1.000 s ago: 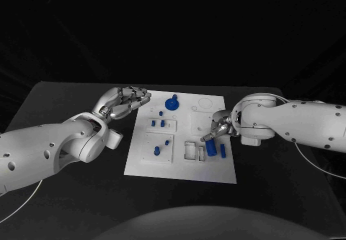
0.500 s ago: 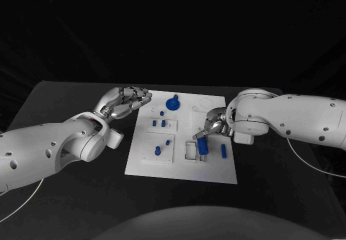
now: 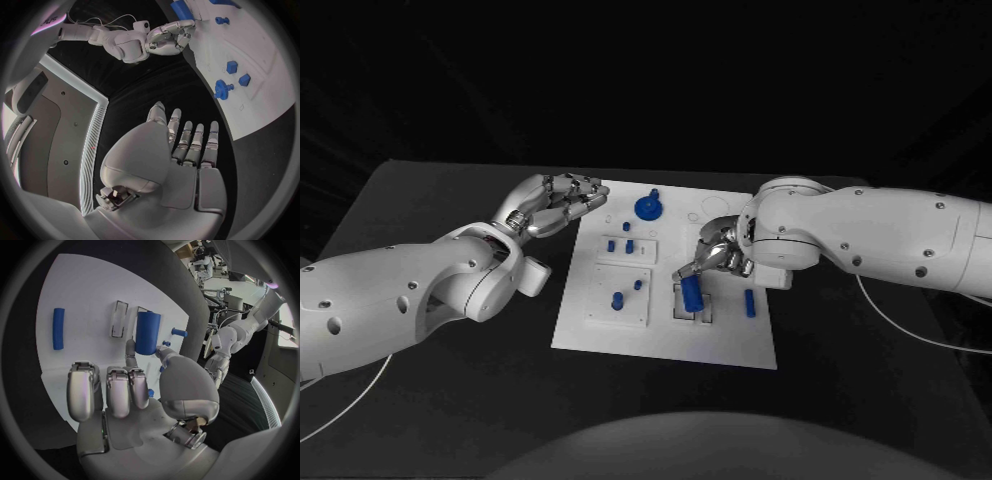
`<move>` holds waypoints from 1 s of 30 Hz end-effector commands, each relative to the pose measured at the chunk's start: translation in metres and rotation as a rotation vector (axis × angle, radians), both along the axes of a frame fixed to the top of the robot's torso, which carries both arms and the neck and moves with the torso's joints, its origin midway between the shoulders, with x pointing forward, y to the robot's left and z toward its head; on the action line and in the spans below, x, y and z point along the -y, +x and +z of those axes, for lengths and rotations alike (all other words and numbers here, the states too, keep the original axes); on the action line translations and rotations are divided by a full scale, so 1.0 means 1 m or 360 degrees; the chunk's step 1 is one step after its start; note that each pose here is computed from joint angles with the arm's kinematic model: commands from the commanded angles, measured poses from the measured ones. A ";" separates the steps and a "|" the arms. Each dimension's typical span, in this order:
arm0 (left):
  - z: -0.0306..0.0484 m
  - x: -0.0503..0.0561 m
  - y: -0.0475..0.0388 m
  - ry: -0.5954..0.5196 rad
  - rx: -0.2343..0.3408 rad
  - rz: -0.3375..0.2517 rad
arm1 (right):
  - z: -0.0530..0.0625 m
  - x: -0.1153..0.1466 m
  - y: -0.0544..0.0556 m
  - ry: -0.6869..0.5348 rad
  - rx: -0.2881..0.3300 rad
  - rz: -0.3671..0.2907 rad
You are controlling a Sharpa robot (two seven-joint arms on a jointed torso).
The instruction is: Assemble the parts on the task board
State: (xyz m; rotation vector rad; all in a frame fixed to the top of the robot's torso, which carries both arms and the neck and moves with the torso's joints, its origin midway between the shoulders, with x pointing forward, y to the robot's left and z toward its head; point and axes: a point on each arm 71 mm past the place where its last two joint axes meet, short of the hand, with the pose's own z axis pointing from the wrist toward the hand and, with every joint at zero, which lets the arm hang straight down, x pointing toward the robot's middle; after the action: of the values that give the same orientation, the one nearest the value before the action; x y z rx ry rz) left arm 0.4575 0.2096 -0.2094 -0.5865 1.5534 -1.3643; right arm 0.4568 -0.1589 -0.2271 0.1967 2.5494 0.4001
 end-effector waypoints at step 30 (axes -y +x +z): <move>-0.0001 0.003 -0.0027 0.0007 -0.0018 -0.0047 | -0.009 -0.001 -0.007 -0.0037 -0.0049 0.0043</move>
State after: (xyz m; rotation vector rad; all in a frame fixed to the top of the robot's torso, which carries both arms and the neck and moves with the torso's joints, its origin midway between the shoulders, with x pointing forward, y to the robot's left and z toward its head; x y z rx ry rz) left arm 0.4556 0.2089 -0.2096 -0.5808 1.5675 -1.3668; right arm 0.4526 -0.1596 -0.2346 0.1960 2.5715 0.3889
